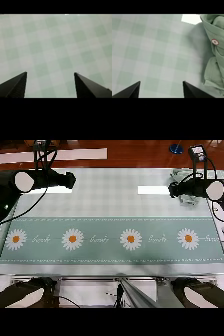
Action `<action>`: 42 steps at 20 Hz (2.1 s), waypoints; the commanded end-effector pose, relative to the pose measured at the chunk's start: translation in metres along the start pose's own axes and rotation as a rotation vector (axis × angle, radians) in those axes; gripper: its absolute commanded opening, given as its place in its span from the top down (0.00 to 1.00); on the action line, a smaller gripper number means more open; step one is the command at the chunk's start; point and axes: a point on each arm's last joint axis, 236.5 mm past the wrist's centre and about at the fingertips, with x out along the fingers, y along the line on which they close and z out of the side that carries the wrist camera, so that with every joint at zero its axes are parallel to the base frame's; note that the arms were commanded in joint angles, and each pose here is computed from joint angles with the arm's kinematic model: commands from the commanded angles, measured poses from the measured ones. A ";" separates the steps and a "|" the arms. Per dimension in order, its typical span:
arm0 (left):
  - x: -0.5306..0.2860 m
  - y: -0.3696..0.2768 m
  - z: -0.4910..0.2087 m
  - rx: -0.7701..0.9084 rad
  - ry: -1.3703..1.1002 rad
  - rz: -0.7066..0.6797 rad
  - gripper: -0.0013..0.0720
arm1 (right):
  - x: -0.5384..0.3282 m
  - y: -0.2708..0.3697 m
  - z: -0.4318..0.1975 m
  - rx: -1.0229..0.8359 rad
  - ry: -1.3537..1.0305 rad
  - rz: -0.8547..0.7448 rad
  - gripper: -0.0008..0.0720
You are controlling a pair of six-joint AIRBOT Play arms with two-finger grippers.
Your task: Fold the shirts.
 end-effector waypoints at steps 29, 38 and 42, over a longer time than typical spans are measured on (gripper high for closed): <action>0.000 0.050 -0.010 -0.055 0.029 0.082 0.01 | 0.007 -0.135 0.097 0.268 -0.284 -0.229 0.18; -0.001 0.051 -0.026 -0.065 0.097 0.076 0.01 | 0.108 -0.198 -0.032 0.335 0.215 -0.275 0.18; -0.001 0.051 -0.026 -0.065 0.097 0.076 0.01 | 0.135 -0.194 -0.052 0.268 0.265 -0.244 0.16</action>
